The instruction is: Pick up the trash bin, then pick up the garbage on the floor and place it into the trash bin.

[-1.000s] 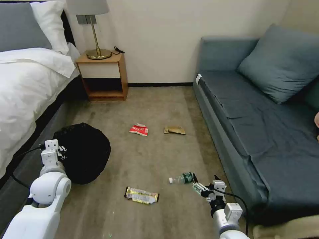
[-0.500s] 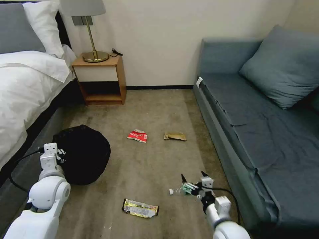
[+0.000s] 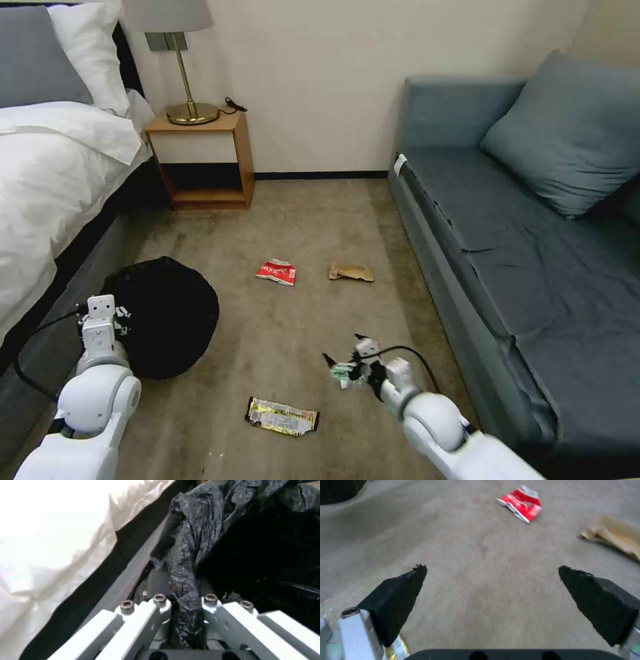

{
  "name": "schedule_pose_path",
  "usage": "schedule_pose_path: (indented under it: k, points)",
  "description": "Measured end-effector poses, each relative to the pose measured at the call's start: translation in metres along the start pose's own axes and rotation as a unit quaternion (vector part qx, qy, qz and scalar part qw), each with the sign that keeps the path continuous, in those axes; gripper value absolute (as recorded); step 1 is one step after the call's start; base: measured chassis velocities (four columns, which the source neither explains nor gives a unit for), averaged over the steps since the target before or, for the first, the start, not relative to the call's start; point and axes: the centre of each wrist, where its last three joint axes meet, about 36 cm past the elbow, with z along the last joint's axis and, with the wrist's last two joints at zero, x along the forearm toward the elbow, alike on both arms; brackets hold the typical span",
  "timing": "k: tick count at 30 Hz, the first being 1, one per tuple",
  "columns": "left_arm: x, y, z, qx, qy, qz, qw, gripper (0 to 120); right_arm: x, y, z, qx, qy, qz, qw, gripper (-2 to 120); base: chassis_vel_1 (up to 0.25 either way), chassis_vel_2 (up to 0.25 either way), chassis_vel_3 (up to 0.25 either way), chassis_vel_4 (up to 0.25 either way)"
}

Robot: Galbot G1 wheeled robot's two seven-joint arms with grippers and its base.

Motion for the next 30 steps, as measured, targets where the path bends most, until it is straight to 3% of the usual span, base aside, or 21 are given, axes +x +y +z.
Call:
schedule_pose_path:
  k: [5, 11, 19, 23, 30]
  points:
    - [0.0, 0.0, 0.002, 0.002, -0.001, -0.005, 1.0, 4, -0.052, 0.005, -0.025, 0.037, 0.005, -0.049, 0.998, 100, 0.0, 0.0, 0.0, 0.0]
    - [-0.004, -0.002, 0.002, -0.001, -0.006, -0.005, 1.0, 4, -0.092, 0.04, -0.041, 0.079, 0.046, -0.157, 0.983, 100, 0.0, 0.0, 0.0, 0.0]
    - [-0.005, -0.004, 0.001, -0.002, -0.013, 0.0, 0.9999, 4, -0.1, 0.067, -0.027, 0.129, 0.106, -0.246, 0.955, 100, 0.0, 0.0, 0.0, 0.0]
    - [-0.002, -0.003, 0.007, -0.006, -0.014, -0.001, 0.9999, 4, -0.095, 0.076, -0.009, 0.152, 0.143, -0.28, 0.937, 100, 0.0, 0.0, 0.0, 0.0]
    - [0.005, -0.003, 0.011, -0.003, -0.012, 0.002, 0.9999, 4, -0.094, 0.074, 0.008, 0.167, 0.167, -0.286, 0.929, 100, 0.0, 0.0, 0.0, 0.0]
